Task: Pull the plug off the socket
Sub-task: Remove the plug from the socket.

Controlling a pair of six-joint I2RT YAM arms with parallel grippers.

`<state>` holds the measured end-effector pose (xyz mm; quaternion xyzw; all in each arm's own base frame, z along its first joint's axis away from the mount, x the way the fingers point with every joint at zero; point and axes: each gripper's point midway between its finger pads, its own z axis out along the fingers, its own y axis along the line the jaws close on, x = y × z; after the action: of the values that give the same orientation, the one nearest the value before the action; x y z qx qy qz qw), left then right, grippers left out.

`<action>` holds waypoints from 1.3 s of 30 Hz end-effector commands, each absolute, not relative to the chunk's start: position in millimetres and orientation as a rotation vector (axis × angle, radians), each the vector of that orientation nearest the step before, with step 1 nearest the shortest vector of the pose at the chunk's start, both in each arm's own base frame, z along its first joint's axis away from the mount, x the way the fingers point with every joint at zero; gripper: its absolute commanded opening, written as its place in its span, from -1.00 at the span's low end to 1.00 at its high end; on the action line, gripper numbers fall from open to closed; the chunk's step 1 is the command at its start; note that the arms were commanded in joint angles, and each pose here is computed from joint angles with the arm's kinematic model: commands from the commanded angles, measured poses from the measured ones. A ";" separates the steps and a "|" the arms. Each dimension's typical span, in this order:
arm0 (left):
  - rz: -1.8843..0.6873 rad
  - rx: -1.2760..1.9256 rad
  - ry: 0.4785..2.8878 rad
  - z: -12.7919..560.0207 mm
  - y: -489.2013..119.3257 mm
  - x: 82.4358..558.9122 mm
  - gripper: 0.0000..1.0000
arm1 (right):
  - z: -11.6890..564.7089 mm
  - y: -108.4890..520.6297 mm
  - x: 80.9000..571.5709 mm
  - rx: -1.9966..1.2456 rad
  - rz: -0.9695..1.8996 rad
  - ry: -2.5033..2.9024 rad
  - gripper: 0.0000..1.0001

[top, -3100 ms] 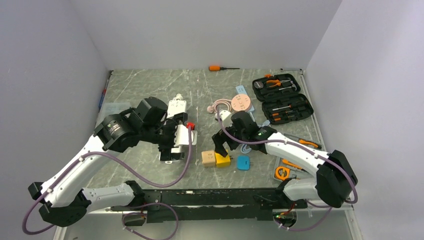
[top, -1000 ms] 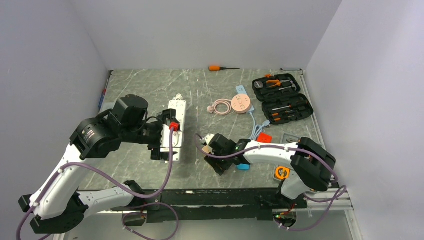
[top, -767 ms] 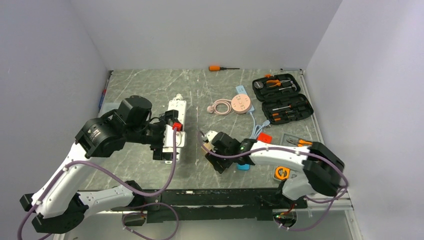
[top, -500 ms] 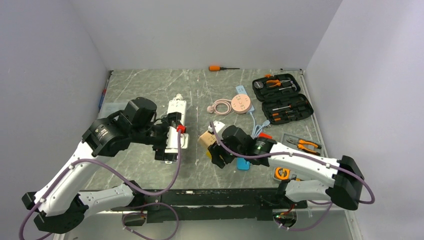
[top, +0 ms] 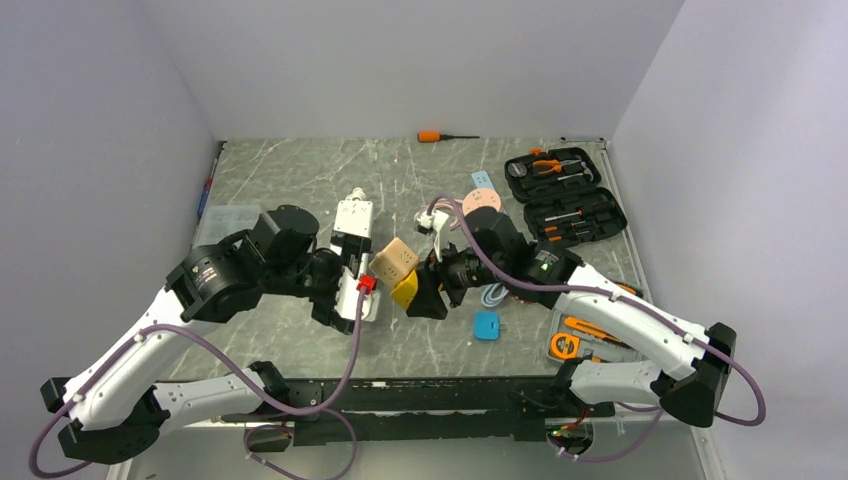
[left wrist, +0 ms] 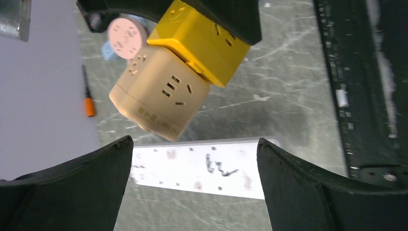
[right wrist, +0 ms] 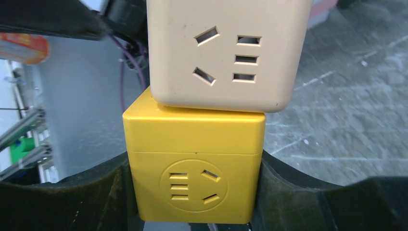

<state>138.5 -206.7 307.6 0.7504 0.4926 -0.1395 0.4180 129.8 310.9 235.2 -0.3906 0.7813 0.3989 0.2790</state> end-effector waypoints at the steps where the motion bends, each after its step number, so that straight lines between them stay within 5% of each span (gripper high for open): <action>1: -0.166 1.822 1.005 338.7 -221.0 159.2 0.99 | 279.1 316.3 115.8 -1.125 1.287 2.011 -1.00; 19: 0.144 1.900 0.547 314.8 -230.9 150.9 0.99 | 291.4 315.1 124.3 -1.194 1.388 2.043 -1.00; 39: 0.174 1.907 0.512 307.6 -249.8 155.4 0.99 | 285.4 327.3 110.3 -1.248 1.297 2.069 -1.00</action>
<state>153.1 -246.9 304.9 0.8090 0.2190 0.0665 0.5414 112.9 313.8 259.4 -0.4231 0.7669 0.4560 0.1577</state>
